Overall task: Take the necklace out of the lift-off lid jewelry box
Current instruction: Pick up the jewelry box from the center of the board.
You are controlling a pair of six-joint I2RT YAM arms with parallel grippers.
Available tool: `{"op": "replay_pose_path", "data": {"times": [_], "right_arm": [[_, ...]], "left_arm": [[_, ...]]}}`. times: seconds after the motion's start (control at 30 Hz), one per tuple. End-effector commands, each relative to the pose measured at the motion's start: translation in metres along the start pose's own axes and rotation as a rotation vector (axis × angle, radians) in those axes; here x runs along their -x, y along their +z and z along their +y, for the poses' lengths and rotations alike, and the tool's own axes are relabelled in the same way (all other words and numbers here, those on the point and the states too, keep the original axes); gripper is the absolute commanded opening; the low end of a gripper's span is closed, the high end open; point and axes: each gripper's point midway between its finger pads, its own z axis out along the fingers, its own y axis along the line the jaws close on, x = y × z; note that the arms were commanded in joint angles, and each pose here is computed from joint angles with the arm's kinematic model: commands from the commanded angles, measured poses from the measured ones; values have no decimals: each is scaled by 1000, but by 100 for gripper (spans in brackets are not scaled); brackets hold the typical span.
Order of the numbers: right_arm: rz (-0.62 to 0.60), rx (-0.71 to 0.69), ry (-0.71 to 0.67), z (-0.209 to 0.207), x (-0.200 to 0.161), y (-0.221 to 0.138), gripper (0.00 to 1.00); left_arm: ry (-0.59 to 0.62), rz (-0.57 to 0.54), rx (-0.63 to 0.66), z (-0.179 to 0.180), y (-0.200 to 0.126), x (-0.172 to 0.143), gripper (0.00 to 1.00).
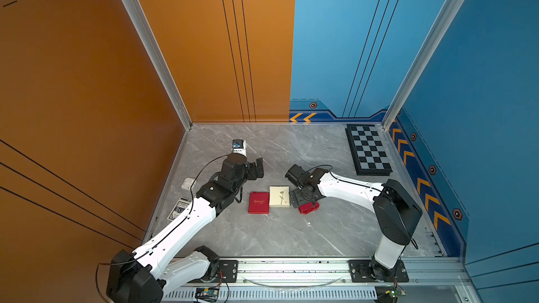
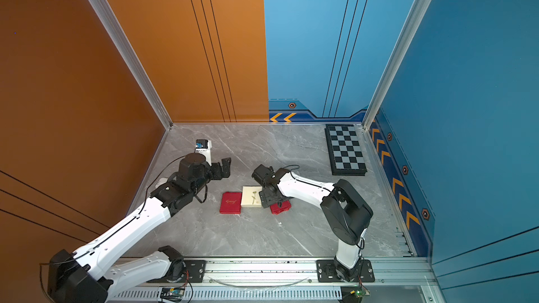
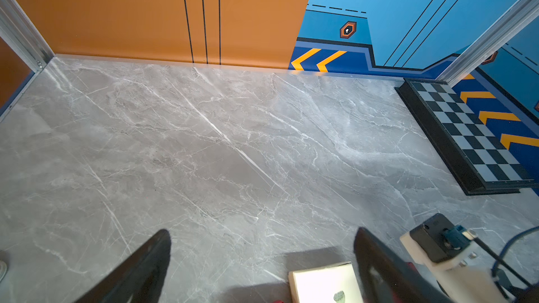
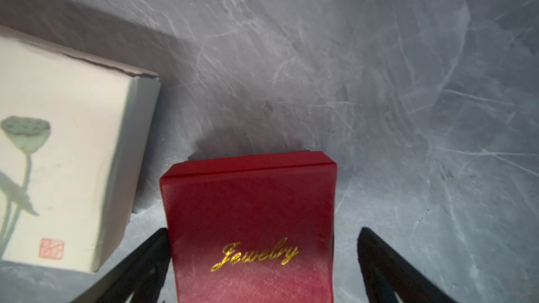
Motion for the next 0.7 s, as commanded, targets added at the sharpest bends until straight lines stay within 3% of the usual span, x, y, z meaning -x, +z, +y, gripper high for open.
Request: {"op": "replay_pose_path", "data": {"times": [0.0, 0.27, 0.67], "right_arm": [[-4, 7, 3, -1, -1, -12, 98], [19, 39, 4, 3, -9, -11, 93], [45, 60, 9, 5, -19, -3, 93]], "left_arm": [[1, 5, -16, -6, 3, -1, 98], [2, 9, -7, -4, 2, -3, 98], [6, 14, -35, -9, 0, -3, 98]]}}
